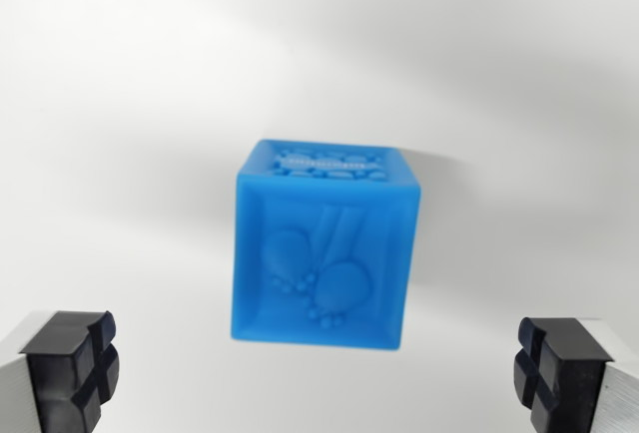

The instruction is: Stack cube

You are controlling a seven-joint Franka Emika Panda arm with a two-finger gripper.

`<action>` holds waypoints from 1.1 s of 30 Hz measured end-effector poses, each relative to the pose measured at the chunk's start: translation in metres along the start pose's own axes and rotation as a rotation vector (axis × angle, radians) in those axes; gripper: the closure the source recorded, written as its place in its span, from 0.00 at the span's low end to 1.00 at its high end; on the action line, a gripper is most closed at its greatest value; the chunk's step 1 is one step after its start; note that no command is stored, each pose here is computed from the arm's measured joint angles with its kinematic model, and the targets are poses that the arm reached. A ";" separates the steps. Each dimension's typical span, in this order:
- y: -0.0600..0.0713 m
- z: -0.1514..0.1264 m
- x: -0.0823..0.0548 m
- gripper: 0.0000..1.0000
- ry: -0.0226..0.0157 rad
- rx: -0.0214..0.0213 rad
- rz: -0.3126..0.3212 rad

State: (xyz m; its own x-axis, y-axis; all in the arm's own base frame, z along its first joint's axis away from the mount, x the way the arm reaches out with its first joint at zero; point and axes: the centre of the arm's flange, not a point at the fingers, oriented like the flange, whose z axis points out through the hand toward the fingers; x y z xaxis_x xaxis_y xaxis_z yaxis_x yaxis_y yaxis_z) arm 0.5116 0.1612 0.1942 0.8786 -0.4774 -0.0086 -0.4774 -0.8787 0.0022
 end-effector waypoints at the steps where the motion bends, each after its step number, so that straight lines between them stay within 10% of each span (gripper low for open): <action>1: 0.000 0.004 0.000 0.00 0.0004 0.0002 0.000; 31: 0.000 0.079 0.000 0.00 0.0029 0.0006 0.000; 32: 0.000 0.079 0.000 1.00 0.0029 0.0006 0.000; 33: 0.000 0.079 0.000 1.00 0.0031 0.0005 0.000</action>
State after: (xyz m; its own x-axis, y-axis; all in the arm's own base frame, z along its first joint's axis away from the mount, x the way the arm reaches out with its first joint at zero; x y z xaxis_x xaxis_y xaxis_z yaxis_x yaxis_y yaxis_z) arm 0.5114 0.1614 0.1148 0.8786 -0.4776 -0.0055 -0.4776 -0.8786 0.0017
